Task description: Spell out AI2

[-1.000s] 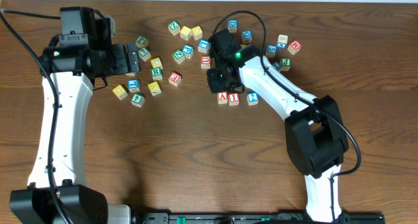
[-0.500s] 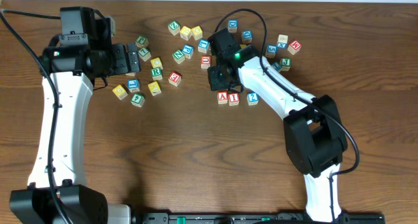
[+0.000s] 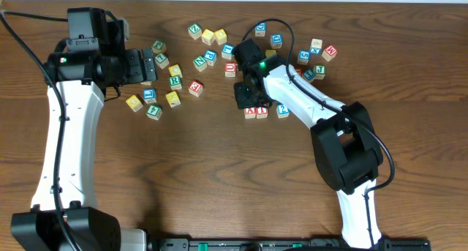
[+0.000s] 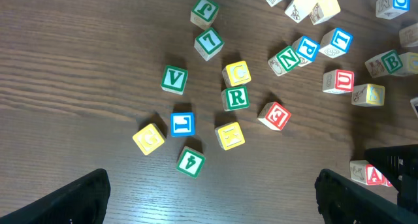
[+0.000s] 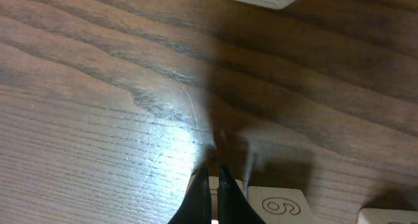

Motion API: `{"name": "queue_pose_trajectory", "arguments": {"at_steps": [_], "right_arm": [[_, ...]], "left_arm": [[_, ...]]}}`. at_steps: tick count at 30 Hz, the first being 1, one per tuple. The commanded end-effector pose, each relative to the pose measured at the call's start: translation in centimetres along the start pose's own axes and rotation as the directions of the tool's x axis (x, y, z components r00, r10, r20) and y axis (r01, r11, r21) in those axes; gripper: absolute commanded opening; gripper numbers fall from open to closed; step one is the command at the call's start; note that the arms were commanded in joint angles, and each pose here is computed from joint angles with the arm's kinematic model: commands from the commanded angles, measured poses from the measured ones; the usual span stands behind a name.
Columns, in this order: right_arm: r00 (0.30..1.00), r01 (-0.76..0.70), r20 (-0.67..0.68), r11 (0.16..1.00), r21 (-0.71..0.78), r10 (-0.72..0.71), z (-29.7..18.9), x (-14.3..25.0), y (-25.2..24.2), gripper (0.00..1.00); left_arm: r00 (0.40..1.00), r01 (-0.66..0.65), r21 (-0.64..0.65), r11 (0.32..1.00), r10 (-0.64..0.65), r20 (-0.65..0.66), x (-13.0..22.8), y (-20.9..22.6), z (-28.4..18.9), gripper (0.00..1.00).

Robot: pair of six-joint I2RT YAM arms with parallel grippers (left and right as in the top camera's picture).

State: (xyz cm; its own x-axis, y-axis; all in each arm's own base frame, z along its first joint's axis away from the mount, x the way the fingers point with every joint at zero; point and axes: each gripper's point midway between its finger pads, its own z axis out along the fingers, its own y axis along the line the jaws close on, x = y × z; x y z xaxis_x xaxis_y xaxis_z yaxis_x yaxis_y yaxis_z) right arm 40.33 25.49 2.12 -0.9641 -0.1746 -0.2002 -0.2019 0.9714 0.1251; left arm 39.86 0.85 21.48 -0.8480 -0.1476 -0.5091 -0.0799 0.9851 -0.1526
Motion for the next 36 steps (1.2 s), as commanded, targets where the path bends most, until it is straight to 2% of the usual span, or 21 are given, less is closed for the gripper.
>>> {"name": "queue_pose_trajectory", "arguments": {"at_steps": [1,11,20,23,28,36], "right_arm": [[1.000,-0.014,-0.011,1.000,0.016,0.014,0.3,0.4,-0.1,0.01],[1.000,-0.026,0.003,1.000,0.013,0.026,-0.3,0.0,-0.4,0.01],[0.976,-0.117,0.182,0.993,-0.024,0.119,-9.4,-3.9,-4.8,0.03],[0.975,-0.168,0.147,0.986,0.001,0.166,-9.8,-3.2,-7.3,0.02],[0.970,-0.245,0.017,0.967,0.066,0.244,-8.1,-0.4,-11.1,0.01],[0.954,-0.268,-0.107,0.957,0.114,0.280,-5.4,3.3,-12.6,0.01]], "left_arm": [[1.000,0.002,-0.003,1.000,-0.002,-0.003,0.1,0.1,0.1,0.99],[1.000,0.002,-0.003,1.000,-0.002,-0.003,0.1,0.1,0.1,1.00],[1.000,0.002,-0.003,1.000,-0.002,-0.003,0.1,0.1,0.1,0.99],[1.000,0.002,-0.003,1.000,-0.002,-0.003,0.1,0.1,0.1,1.00],[1.000,0.002,-0.003,1.000,-0.002,-0.003,0.1,0.1,0.1,0.99],[1.000,0.002,-0.002,1.000,-0.002,-0.003,0.1,0.1,0.1,0.99]]}}
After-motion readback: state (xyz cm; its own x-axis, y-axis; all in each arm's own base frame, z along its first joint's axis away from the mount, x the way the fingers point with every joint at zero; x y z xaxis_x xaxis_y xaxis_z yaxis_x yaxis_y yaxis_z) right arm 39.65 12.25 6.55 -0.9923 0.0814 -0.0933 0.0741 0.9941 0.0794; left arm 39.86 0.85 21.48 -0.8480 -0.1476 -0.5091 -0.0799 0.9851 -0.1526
